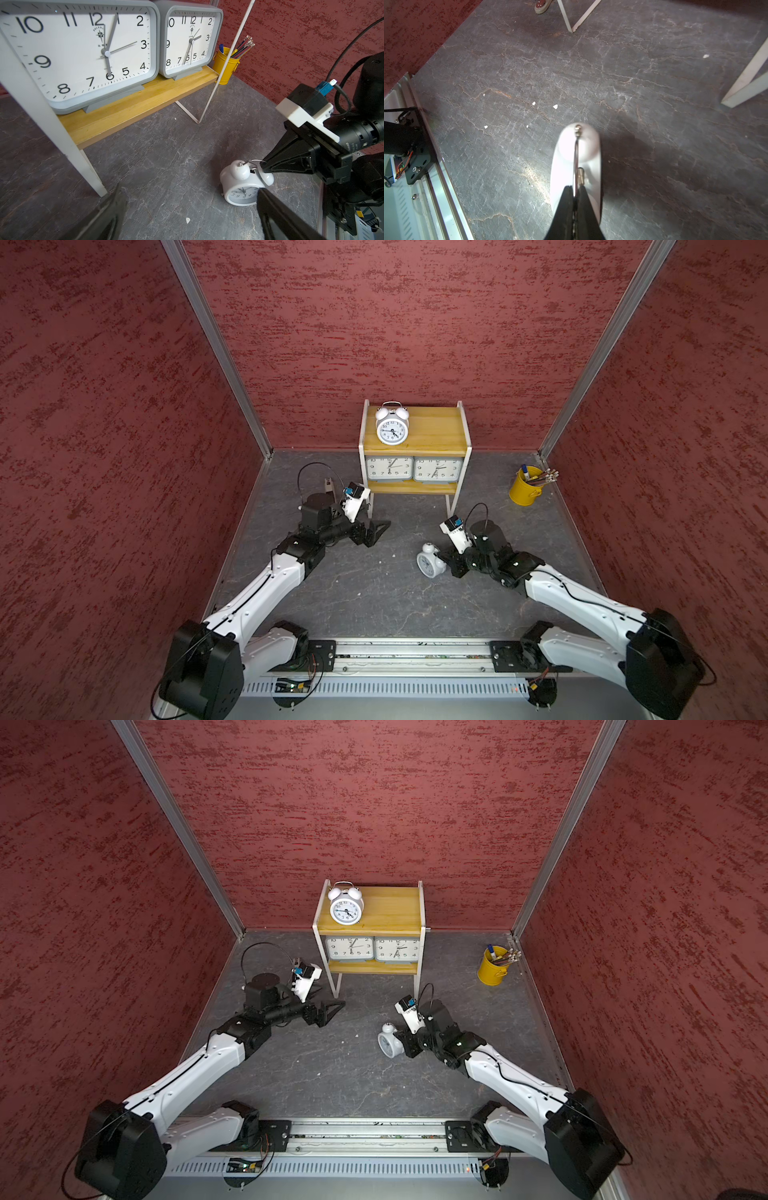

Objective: Place the alarm clocks on the shelf by style
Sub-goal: Pick up the alarm from the center of the board.

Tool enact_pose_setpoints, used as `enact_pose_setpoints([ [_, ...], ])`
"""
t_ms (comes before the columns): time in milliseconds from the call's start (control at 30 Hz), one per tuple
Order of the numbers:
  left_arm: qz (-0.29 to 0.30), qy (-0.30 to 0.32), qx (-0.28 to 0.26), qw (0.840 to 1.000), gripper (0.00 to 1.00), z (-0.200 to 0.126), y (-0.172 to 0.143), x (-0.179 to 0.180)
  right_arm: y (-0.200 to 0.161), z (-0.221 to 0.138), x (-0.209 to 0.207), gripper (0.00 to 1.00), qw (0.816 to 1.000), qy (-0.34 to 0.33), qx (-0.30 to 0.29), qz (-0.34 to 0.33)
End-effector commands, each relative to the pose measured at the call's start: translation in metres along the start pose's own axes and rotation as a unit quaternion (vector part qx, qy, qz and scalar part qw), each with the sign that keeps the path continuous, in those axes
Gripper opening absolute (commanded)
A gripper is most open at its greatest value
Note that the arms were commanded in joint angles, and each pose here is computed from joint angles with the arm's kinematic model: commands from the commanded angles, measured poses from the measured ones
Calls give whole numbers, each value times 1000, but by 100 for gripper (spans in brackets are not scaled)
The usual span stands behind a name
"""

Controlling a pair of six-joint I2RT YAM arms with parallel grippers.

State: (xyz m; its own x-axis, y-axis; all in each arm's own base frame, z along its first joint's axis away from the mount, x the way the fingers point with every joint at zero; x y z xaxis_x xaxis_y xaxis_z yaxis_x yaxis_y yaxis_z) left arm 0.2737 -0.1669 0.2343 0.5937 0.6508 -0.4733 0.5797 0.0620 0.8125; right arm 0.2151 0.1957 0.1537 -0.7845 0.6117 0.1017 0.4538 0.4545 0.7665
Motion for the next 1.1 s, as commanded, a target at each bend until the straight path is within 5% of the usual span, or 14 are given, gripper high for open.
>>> enact_pose_setpoints([
  [0,15,-2,-1,1000,100,2,7,-3,4,-5,-2,0,1000,-22,-16,-9],
  [367,83,-72,56,992,97,23,2,-38,54,-29,15,0,993,34,-71,-84],
  [700,160,-243,112,950,72,32,10,-85,99,-44,38,0,974,125,-109,-152],
  [900,177,-275,135,935,52,37,14,-94,115,-49,44,0,966,155,-117,-171],
  [1067,182,-299,154,924,47,34,12,-99,120,-50,46,0,963,162,-119,-180],
])
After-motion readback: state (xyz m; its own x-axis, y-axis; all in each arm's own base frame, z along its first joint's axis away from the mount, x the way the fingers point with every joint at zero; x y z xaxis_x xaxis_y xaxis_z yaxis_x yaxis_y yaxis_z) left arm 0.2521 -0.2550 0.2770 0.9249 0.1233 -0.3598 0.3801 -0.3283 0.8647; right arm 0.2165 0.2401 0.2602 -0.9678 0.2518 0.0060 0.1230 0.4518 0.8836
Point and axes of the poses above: each gripper's point midway between its finger pads, its own z axis out along the fingers, its own x axis along the line the jaws close on, y = z × x, the point moved 5 cm from there along -z, back along the fingers, and after that the axes turned 15 degrees about -z, right-handed, at the moved point
